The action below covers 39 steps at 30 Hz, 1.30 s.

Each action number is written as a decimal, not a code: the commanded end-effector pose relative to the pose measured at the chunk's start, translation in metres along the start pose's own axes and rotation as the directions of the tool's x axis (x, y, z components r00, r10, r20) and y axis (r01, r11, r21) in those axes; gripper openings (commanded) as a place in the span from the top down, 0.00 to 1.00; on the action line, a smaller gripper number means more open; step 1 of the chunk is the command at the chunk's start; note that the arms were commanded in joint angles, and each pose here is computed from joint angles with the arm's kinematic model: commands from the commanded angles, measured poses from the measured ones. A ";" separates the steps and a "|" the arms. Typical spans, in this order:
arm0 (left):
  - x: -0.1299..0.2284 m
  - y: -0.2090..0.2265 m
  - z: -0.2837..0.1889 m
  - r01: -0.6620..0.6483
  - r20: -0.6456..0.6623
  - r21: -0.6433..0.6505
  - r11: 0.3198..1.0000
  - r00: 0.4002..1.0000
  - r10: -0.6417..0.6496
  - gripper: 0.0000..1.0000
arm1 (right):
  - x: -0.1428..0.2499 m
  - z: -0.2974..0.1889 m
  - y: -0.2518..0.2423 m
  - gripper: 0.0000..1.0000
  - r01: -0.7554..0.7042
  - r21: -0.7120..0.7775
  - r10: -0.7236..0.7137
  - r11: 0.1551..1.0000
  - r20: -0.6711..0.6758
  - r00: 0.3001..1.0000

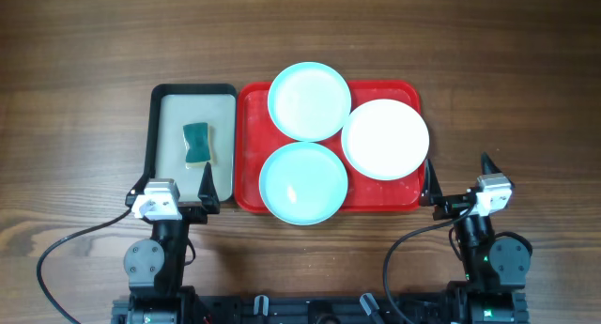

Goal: Clean dirty plates on tray and stack at the side

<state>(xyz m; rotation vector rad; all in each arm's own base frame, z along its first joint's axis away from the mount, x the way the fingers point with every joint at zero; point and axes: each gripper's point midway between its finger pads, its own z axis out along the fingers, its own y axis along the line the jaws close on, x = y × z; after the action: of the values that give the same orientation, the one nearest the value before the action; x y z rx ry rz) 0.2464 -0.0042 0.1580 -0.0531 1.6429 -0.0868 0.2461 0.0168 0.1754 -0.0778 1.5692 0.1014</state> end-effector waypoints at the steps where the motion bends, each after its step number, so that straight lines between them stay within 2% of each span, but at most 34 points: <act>1: 0.001 -0.004 0.000 -0.016 -0.003 0.020 1.000 1.000 0.016 0.00 | -0.001 0.000 0.008 0.00 -0.012 -0.046 0.013 0.999 0.006 1.000; 4: 0.001 -0.007 0.000 -0.003 -0.003 0.038 0.999 1.000 0.003 0.00 | -0.001 0.000 0.010 0.00 -0.049 -0.055 0.049 0.997 0.004 0.999; 7: 0.000 -0.025 -0.002 0.025 -0.002 0.141 0.990 1.000 -0.025 0.00 | -0.002 0.000 0.010 0.00 -0.095 -0.055 0.095 0.994 0.004 0.995; 10: 0.000 -0.024 -0.002 0.024 -0.004 0.140 0.990 1.000 -0.024 0.00 | -0.003 0.000 0.010 0.00 -0.104 -0.056 0.104 0.993 0.006 0.995; 13: -0.007 -0.031 -0.003 0.066 0.015 0.177 0.982 0.997 -0.070 0.00 | -0.011 -0.001 0.014 0.00 -0.283 -0.089 0.286 0.955 0.019 0.958; 15: -0.017 -0.035 -0.004 0.131 0.035 0.208 0.969 0.989 -0.141 0.00 | -0.012 -0.001 0.015 0.00 -0.283 -0.095 0.286 0.954 0.021 0.958; 17: -0.026 -0.041 -0.008 0.130 0.043 0.239 0.962 0.989 -0.144 0.00 | -0.018 -0.002 0.016 0.00 -0.279 -0.105 0.284 0.954 0.032 0.958; 22: -0.066 -0.045 -0.022 0.208 -0.001 0.231 0.950 0.977 -0.214 0.00 | -0.066 -0.006 0.023 0.00 -0.247 -0.142 0.256 0.959 0.054 0.965; 25: -0.098 -0.038 -0.024 0.239 -0.058 0.156 0.959 0.971 -0.232 0.00 | -0.088 0.003 0.026 0.00 -0.263 -0.149 0.263 0.953 -0.020 0.965; 29: -0.131 -0.041 -0.007 0.206 -0.210 0.115 0.972 0.961 -0.179 0.00 | -0.101 0.031 0.039 0.00 -0.319 -0.187 0.278 0.929 -0.214 0.936; 33: -0.130 -0.040 0.024 0.193 -0.474 0.045 0.980 0.868 -0.149 0.00 | -0.102 0.059 0.044 0.00 -0.345 -0.170 0.232 0.923 -0.470 0.852; 35: -0.121 -0.039 0.038 0.200 -0.603 0.000 0.980 0.781 -0.160 0.00 | -0.106 0.071 0.042 0.00 -0.342 -0.149 0.197 0.928 -0.584 0.788; 39: -0.103 -0.037 0.058 0.212 -0.716 -0.057 0.976 0.672 -0.188 0.00 | -0.111 0.090 0.038 0.00 -0.325 -0.138 0.145 0.936 -0.689 0.710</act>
<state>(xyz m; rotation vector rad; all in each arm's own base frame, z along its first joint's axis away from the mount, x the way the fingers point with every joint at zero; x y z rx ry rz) 0.2955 -0.0326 0.2619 -0.1979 2.3746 -0.3435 0.3166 0.0600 0.2711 -0.0179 2.2803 0.5452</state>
